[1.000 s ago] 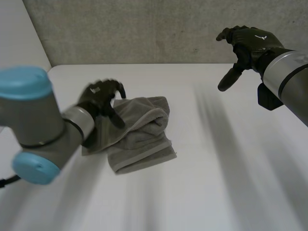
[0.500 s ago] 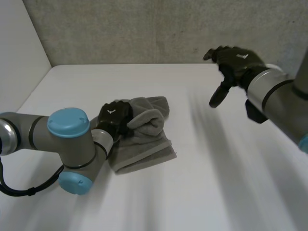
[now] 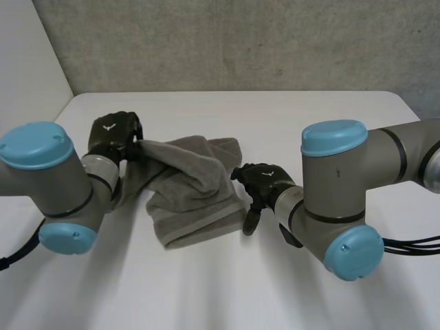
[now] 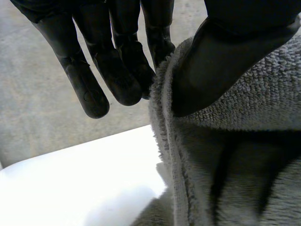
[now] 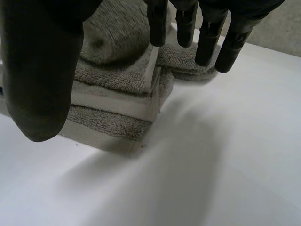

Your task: Fold the towel.

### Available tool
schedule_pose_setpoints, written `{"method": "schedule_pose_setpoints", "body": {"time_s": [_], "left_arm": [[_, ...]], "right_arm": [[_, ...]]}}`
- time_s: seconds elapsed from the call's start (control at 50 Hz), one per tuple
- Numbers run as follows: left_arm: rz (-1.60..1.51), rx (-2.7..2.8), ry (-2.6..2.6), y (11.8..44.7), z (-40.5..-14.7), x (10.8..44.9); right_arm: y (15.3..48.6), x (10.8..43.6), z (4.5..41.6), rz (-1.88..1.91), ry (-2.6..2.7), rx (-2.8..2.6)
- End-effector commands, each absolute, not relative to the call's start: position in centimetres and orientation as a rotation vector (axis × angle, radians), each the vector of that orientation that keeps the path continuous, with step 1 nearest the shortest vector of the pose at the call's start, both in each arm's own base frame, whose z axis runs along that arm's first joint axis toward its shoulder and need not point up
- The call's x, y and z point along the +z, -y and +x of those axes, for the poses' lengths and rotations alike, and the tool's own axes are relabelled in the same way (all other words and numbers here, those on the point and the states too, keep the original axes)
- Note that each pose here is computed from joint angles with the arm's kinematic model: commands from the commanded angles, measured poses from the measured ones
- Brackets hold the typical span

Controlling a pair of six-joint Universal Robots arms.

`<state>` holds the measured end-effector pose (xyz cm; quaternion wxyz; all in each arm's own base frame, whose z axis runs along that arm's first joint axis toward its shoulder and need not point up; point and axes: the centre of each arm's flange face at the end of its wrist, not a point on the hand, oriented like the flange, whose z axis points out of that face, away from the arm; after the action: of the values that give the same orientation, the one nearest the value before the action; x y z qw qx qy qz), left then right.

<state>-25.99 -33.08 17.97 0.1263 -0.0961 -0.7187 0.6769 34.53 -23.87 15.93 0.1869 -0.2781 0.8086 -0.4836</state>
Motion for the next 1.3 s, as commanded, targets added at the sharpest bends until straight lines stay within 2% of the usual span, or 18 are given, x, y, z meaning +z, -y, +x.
{"method": "schedule_pose_setpoints", "body": {"time_s": [0.02, 0.22, 0.48, 0.68, 0.74, 0.76, 0.8, 0.82, 0.86, 0.88, 0.9, 0.92, 0.96, 0.98, 1.02, 1.12, 1.18, 1.3], "left_arm": [[-0.25, 1.993, 2.099, 34.3, -24.5, 18.3], [-0.212, 2.067, 2.042, 34.5, -23.4, 21.0], [-0.194, 2.119, 1.998, 34.1, -22.8, 22.5], [-0.183, 2.141, 1.981, 34.3, -22.4, 23.2], [-0.167, 2.182, 1.949, 34.5, -21.9, 24.5], [-0.167, 2.183, 1.948, 34.5, -21.9, 24.5], [-0.152, 2.224, 1.904, 34.5, -21.4, 26.2], [-0.152, 2.224, 1.904, 34.5, -21.4, 26.2], [-0.152, 2.245, 1.875, 34.3, -21.2, 27.2], [-0.163, 2.266, 1.829, 34.0, -21.2, 28.5], [-0.174, 2.288, 1.773, 33.6, -21.2, 30.0], [-0.175, 2.288, 1.773, 33.6, -21.2, 30.0], [-0.204, 2.324, 1.666, 32.6, -21.3, 32.8], [-0.204, 2.324, 1.666, 32.6, -21.3, 32.8], [-0.227, 2.37, 1.564, 31.1, -21.3, 35.5], [-0.265, 2.408, 1.454, 29.0, -21.3, 38.4], [-0.312, 2.398, 1.414, 28.0, -21.6, 39.5], [-0.379, 2.324, 1.45, 27.8, -22.1, 39.0]], "right_arm": [[24.4, 15.5, 35.3, -0.768, -2.239, -1.4], [27.1, 14.5, 37.5, -0.596, -2.172, -1.426], [27.6, 13.8, 41.2, -0.513, -2.118, -1.354], [27.5, 13.1, 42.0, -0.451, -2.108, -1.258], [27.9, 16.9, 42.0, -0.428, -2.023, -1.307], [27.9, 16.9, 42.0, -0.428, -2.022, -1.308], [28.4, 21.2, 41.1, -0.419, -1.938, -1.362], [28.4, 21.3, 41.1, -0.419, -1.938, -1.362], [28.9, 25.6, 39.6, -0.407, -1.862, -1.409], [28.9, 25.6, 39.5, -0.407, -1.862, -1.41], [28.8, 28.1, 38.7, -0.408, -1.816, -1.44], [28.8, 28.1, 38.7, -0.408, -1.815, -1.441], [28.7, 32.8, 36.6, -0.407, -1.727, -1.508], [28.7, 32.8, 36.6, -0.407, -1.727, -1.509], [28.5, 37.1, 34.5, -0.416, -1.627, -1.59], [27.0, 41.3, 32.4, -0.481, -1.53, -1.624], [26.4, 42.5, 31.8, -0.531, -1.503, -1.63], [26.5, 41.8, 31.9, -0.634, -1.55, -1.663]]}}
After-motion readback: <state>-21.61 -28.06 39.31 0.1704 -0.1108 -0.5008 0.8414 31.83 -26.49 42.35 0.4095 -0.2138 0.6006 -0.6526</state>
